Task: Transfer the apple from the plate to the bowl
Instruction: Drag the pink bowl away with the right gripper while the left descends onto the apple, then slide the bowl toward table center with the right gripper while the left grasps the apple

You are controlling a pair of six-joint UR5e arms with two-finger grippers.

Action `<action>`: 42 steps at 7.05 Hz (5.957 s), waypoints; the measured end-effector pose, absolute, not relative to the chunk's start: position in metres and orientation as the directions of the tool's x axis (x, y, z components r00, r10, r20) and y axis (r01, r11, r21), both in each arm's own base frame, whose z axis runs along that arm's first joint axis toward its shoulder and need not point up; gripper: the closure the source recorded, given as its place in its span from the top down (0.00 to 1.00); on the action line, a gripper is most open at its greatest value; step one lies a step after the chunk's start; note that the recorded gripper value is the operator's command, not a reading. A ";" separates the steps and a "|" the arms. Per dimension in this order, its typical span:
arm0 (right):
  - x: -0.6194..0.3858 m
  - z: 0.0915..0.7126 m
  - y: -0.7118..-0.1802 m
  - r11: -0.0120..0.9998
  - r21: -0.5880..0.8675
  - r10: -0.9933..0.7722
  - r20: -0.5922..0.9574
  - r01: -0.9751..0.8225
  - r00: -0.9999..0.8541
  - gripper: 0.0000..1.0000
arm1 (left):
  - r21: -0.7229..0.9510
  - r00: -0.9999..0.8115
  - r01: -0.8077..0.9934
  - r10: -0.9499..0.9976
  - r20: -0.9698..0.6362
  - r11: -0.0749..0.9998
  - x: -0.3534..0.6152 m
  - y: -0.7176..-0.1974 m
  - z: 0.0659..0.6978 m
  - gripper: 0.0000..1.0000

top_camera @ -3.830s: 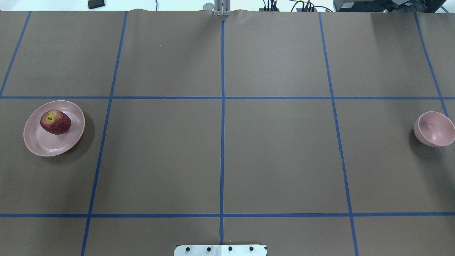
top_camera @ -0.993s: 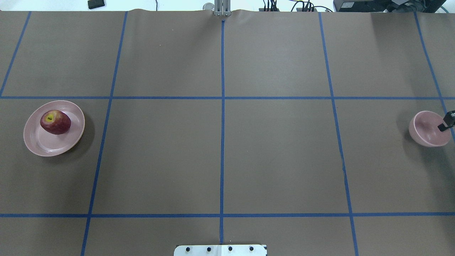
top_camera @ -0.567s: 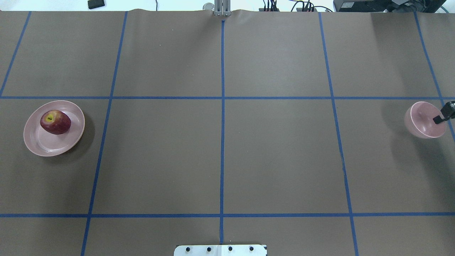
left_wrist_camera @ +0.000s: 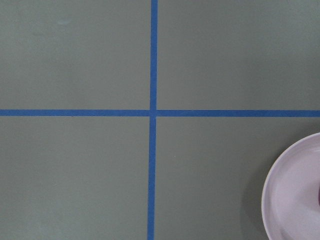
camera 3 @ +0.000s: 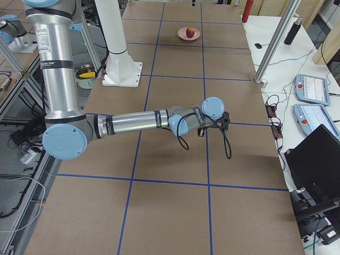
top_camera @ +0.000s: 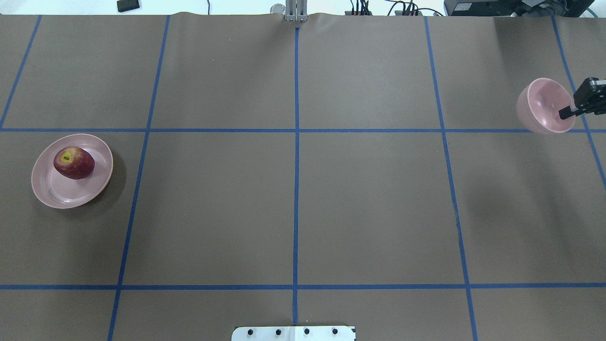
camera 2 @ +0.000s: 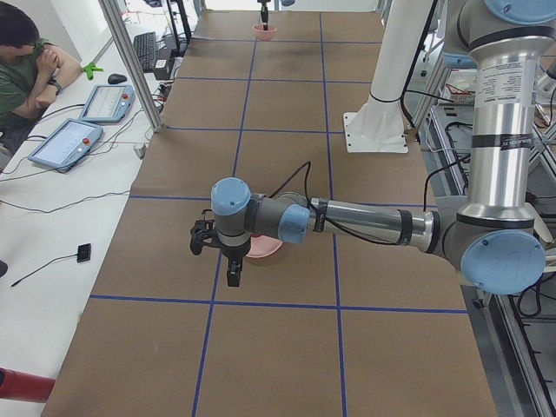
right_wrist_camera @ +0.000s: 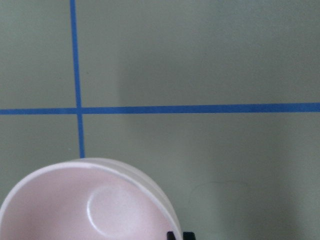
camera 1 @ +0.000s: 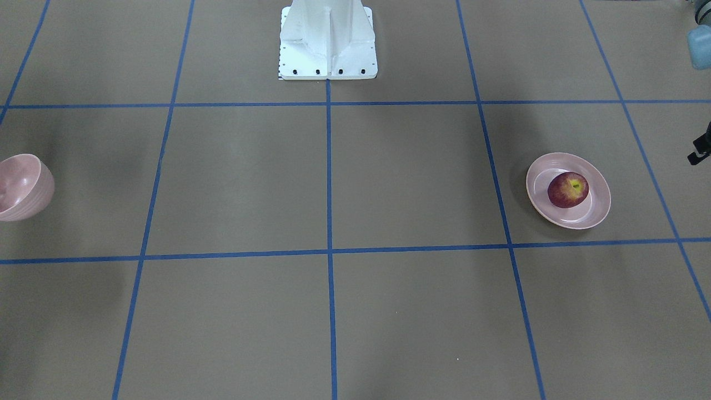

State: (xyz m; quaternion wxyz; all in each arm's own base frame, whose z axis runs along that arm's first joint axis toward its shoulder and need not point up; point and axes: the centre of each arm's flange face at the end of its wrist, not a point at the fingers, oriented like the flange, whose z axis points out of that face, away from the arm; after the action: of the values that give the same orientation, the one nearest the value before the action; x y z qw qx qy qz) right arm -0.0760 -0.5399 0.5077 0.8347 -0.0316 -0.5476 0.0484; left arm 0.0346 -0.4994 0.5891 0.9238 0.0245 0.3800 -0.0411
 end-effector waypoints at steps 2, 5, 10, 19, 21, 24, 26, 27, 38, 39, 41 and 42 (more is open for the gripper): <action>-0.099 0.453 -0.553 0.987 -0.145 0.161 0.914 -0.070 0.373 0.00 | -0.022 0.669 0.138 -0.110 -0.735 0.990 0.086 -0.498 0.573 0.99; -0.146 0.389 -0.561 0.978 -0.192 0.207 0.910 -0.078 0.359 0.00 | -0.070 0.605 0.160 -0.154 -0.781 0.985 0.167 -0.501 0.529 0.99; -0.186 0.356 -0.557 0.979 -0.197 0.204 0.909 -0.057 0.364 0.00 | -0.066 0.628 0.120 -0.127 -0.768 0.991 0.241 -0.497 0.511 0.98; -0.186 0.348 -0.554 0.982 -0.183 0.189 0.915 -0.052 0.357 0.00 | -0.055 0.668 0.079 -0.094 -0.738 0.995 0.241 -0.493 0.533 0.97; -0.186 0.346 -0.553 0.982 -0.179 0.186 0.916 -0.051 0.355 0.00 | -0.054 0.675 0.083 -0.096 -0.731 0.995 0.244 -0.497 0.536 0.97; -0.187 0.344 -0.553 0.983 -0.177 0.183 0.917 -0.049 0.354 0.00 | -0.060 0.682 0.084 -0.101 -0.724 0.995 0.252 -0.505 0.541 0.97; -0.198 0.337 -0.550 0.985 -0.170 0.171 0.919 -0.035 0.354 0.00 | -0.063 0.692 0.081 -0.101 -0.714 0.995 0.257 -0.505 0.549 0.97; -0.217 0.326 -0.548 0.984 -0.173 0.172 0.917 -0.029 0.360 0.00 | -0.061 0.694 0.073 -0.095 -0.714 0.995 0.261 -0.504 0.549 0.92; -0.488 0.240 -0.532 0.996 -0.086 0.079 0.857 -0.010 0.510 0.00 | -0.048 0.585 0.029 -0.056 -0.809 0.998 0.247 -0.500 0.483 0.00; -0.508 0.241 -0.547 0.998 -0.068 0.053 0.845 0.009 0.532 0.00 | -0.049 0.584 0.028 -0.056 -0.810 0.998 0.251 -0.505 0.472 0.00; -0.530 0.238 -0.565 0.998 -0.061 0.037 0.832 0.026 0.554 0.00 | -0.051 0.584 0.029 -0.058 -0.810 0.998 0.257 -0.514 0.455 0.00; -0.539 0.233 -0.570 0.998 -0.061 0.034 0.829 0.030 0.558 0.00 | -0.050 0.581 0.030 -0.058 -0.812 0.998 0.258 -0.516 0.451 0.00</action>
State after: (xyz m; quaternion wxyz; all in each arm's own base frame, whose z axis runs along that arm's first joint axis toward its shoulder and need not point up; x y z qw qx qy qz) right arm -0.5388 -0.5703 0.2332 0.8820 -0.0338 -0.4700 0.0012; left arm 0.2581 -0.5162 0.4505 0.8890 -0.0154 0.4569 -0.0249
